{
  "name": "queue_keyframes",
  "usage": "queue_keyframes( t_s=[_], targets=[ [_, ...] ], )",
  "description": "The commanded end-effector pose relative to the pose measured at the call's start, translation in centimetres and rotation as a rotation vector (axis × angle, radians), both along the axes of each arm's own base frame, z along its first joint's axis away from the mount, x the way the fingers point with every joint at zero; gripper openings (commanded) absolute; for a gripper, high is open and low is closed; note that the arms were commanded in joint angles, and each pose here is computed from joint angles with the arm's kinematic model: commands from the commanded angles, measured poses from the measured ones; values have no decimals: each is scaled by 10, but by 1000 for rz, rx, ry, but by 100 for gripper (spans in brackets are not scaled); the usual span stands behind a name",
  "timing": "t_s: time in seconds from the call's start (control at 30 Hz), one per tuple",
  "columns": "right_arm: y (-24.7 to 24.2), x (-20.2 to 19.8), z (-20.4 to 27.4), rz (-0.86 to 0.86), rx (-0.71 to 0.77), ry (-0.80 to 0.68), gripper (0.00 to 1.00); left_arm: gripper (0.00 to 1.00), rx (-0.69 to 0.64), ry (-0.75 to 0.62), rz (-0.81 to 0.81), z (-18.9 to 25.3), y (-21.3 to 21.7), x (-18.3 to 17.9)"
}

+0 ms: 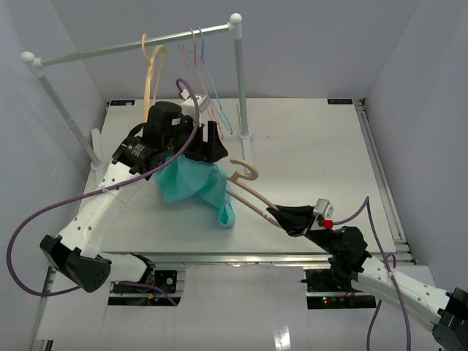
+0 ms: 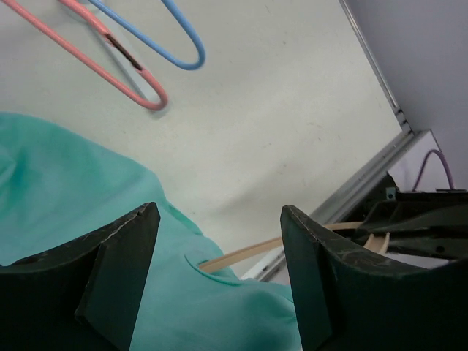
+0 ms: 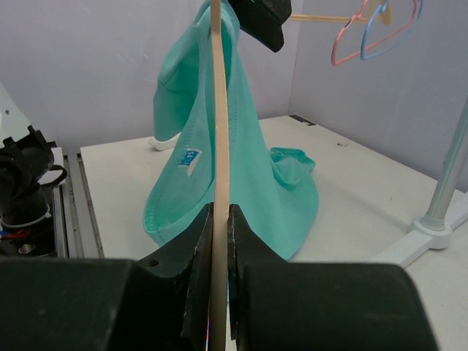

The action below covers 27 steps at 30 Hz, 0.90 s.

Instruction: Place the t-shirt on the hanger

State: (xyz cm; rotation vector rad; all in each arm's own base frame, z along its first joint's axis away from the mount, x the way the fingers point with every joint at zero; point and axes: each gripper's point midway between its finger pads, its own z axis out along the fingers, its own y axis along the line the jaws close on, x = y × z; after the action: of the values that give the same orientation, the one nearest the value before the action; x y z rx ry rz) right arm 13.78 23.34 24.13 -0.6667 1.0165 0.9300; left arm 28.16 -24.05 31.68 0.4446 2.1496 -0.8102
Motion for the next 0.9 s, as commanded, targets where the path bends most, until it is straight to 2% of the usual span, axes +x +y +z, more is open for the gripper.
queue_keyframes(
  t_s=[0.0, 0.1, 0.23, 0.33, 0.63, 0.77, 0.87],
  targets=[
    [-19, -5, -7, -33, 115, -46, 8, 80, 132, -168, 163, 13, 38, 23],
    [-19, -8, -10, -21, 122, -43, 8, 84, 137, -189, 127, 12, 36, 19],
    [-20, -14, -8, 4, 147, -52, 8, 86, -2, -164, -140, 16, 1, -18],
    [-18, -13, -12, 6, 131, -42, 8, 87, -64, -206, -224, 37, -9, -29],
    [-15, -16, -21, 35, 114, -27, 8, 89, -152, -358, -321, 106, -17, -43],
    [-16, -16, -23, 32, 118, -25, 8, 90, -170, -352, -336, 106, -19, -46],
    [-16, -16, -22, 29, 120, -30, 8, 90, -182, -280, -379, 88, -26, -50]
  ],
)
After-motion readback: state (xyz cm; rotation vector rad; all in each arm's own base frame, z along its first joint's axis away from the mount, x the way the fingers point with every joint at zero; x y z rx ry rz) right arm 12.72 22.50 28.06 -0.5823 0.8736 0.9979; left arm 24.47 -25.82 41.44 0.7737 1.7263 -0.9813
